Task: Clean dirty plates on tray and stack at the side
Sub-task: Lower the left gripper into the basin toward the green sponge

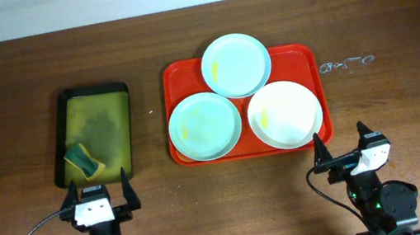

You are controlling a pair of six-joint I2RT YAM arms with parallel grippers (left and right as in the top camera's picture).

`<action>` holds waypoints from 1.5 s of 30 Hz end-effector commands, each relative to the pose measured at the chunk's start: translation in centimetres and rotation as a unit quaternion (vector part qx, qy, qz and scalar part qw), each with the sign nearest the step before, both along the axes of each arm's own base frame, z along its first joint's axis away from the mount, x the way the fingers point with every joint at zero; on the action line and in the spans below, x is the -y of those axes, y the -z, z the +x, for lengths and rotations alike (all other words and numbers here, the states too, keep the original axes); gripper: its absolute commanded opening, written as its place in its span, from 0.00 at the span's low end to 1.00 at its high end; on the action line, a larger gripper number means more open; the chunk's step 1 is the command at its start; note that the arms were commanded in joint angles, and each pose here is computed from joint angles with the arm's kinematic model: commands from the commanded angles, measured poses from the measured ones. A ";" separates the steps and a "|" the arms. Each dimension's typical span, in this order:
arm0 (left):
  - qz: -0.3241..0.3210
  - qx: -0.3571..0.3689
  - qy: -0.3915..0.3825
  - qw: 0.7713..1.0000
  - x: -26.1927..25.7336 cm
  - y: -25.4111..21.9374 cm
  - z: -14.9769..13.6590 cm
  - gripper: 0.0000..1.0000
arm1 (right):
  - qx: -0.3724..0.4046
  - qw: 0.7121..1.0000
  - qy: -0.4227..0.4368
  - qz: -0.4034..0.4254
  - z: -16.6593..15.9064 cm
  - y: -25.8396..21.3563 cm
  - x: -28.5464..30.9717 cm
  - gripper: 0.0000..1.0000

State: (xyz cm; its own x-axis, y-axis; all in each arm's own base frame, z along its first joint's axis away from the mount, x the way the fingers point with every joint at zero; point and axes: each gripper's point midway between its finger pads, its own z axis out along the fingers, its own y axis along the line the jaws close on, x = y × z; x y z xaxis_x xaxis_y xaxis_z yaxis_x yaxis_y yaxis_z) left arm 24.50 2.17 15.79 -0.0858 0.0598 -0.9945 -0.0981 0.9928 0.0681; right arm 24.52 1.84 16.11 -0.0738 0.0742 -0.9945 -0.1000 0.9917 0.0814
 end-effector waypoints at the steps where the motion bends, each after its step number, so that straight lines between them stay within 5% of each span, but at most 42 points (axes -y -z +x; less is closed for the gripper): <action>1: 0.004 0.000 0.005 1.000 0.1 0.2 0.0 0.99 | -0.001 1.000 0.006 0.000 0.0 0.3 0.2 0.98; 17: 0.004 0.000 0.005 1.000 0.1 0.2 0.0 0.99 | -0.001 1.000 0.006 0.000 0.0 0.3 0.2 0.98; 18: -0.028 0.005 0.049 0.998 1.7 0.0 0.1 1.00 | -0.001 1.000 0.006 0.000 0.0 0.3 0.2 0.98; 19: -0.078 0.016 0.140 0.987 4.9 -0.8 -0.2 0.99 | -0.001 1.000 0.006 0.000 0.0 0.3 0.2 0.98; 20: -0.117 0.044 0.293 0.948 10.0 -3.2 -2.0 0.99 | -0.001 1.000 0.006 0.000 0.0 0.3 0.2 0.98; 22: -0.088 0.099 0.477 0.869 15.0 -6.9 -6.8 0.99 | -0.001 1.000 0.006 0.000 0.0 0.3 0.2 0.98; 25: -0.026 0.218 0.505 0.835 15.5 -12.0 -9.7 0.99 | -0.001 1.000 0.006 0.000 0.0 0.3 0.2 0.98; 27: -0.017 0.257 0.478 0.839 14.8 -15.3 -10.3 0.99 | -0.001 1.000 0.006 0.000 0.0 0.3 0.2 0.98; 30: -0.003 0.220 0.352 0.910 11.7 -20.3 -8.0 0.99 | -0.001 1.000 0.006 0.000 0.0 0.3 0.2 0.98; 32: 0.009 0.119 0.219 0.969 7.7 -22.5 -5.8 0.99 | -0.001 1.000 0.006 0.000 0.0 0.3 0.2 0.98; 35: 0.024 0.080 0.251 0.964 8.7 -26.1 -5.8 0.99 | -0.001 1.000 0.006 0.000 0.0 0.3 0.2 0.98; 37: -0.053 0.000 0.085 0.995 3.2 -25.0 -3.0 1.00 | -0.001 1.000 0.006 -0.001 0.0 0.3 0.2 0.98; 39: -0.085 -0.157 0.035 0.983 1.8 -21.2 0.4 0.99 | -0.001 1.000 0.006 0.000 0.0 0.3 0.2 0.98; 42: -0.118 -0.306 0.073 0.942 3.3 -17.5 5.4 0.99 | -0.001 1.000 0.006 0.000 0.0 0.3 0.2 0.98; 44: -0.173 -0.366 -0.126 0.906 -1.9 -13.2 7.3 0.99 | -0.001 1.000 0.006 -0.001 0.0 0.3 0.2 0.98; 45: -0.201 -0.383 -0.292 0.853 -6.3 -10.0 6.6 0.99 | -0.001 1.000 0.006 0.000 0.0 0.3 0.2 0.98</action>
